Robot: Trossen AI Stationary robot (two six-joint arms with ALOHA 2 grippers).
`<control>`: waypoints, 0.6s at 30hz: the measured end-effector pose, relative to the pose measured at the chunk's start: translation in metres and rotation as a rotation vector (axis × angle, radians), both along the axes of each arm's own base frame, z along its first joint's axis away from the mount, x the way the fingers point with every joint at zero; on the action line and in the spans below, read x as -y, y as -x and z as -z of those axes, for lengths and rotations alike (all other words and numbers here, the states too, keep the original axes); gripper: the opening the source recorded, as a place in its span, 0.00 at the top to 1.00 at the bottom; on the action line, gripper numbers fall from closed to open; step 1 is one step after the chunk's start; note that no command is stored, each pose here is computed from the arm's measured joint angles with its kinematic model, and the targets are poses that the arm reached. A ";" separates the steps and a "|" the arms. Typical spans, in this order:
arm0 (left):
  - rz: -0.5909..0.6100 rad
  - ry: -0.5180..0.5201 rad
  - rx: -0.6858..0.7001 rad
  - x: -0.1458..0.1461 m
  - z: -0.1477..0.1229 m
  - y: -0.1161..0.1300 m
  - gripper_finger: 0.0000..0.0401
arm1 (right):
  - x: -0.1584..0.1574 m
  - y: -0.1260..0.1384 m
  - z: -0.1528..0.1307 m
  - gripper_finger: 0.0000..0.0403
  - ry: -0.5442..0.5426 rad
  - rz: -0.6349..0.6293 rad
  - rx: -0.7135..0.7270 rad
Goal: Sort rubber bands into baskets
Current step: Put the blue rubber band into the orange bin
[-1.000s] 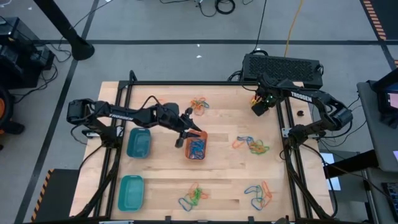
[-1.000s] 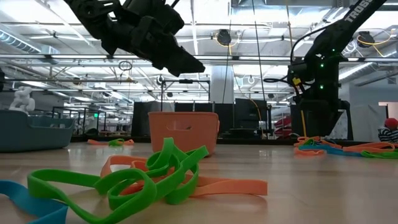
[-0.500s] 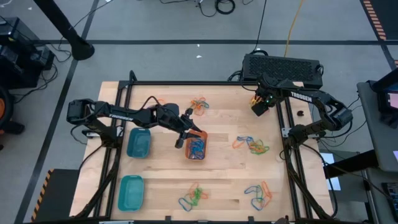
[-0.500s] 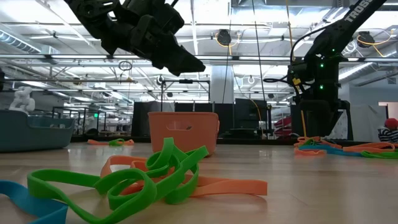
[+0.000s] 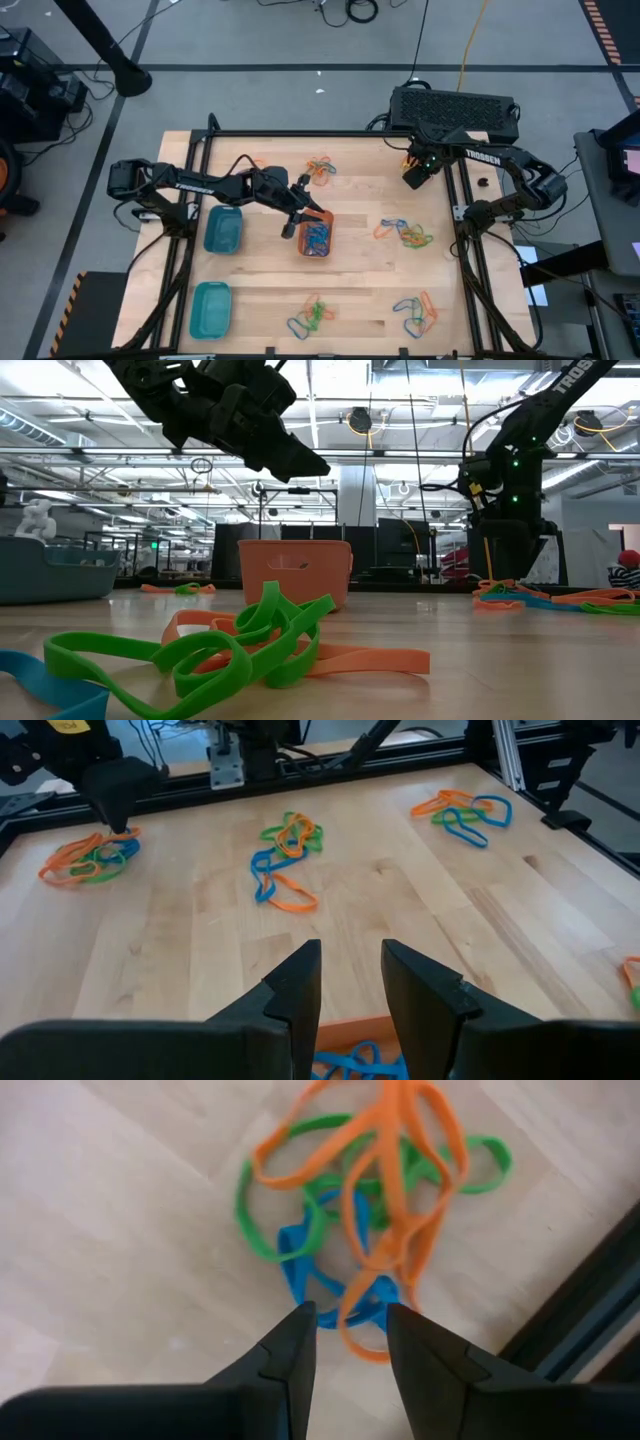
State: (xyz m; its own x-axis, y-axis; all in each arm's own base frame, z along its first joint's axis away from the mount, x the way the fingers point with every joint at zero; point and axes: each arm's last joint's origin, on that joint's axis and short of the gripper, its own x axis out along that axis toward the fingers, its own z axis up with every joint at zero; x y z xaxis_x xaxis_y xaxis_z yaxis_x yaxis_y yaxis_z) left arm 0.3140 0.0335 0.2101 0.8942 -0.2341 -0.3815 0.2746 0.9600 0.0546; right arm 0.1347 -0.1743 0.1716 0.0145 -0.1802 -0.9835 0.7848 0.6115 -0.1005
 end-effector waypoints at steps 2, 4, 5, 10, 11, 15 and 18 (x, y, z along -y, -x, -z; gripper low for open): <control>0.000 -0.001 0.007 0.000 -0.001 0.000 0.71 | -0.003 -0.004 0.000 0.71 0.001 -0.020 -0.001; 0.000 -0.003 0.022 0.000 -0.002 -0.001 0.71 | -0.006 -0.008 0.000 0.71 0.001 -0.043 -0.001; 0.000 -0.004 0.028 0.000 -0.003 -0.001 0.71 | -0.008 -0.009 0.000 0.71 0.001 -0.053 -0.001; -0.009 -0.015 0.061 -0.001 -0.005 -0.002 0.71 | -0.010 -0.015 -0.004 0.71 0.024 -0.142 -0.030; -0.010 -0.019 0.070 -0.001 -0.006 -0.003 0.71 | -0.010 -0.016 -0.006 0.71 0.040 -0.188 -0.051; -0.011 -0.021 0.081 -0.001 -0.007 -0.003 0.71 | -0.010 -0.015 -0.009 0.71 0.037 -0.354 -0.125; -0.012 -0.015 0.065 -0.001 -0.006 -0.002 0.71 | -0.013 -0.012 -0.009 0.71 -0.002 -0.433 -0.166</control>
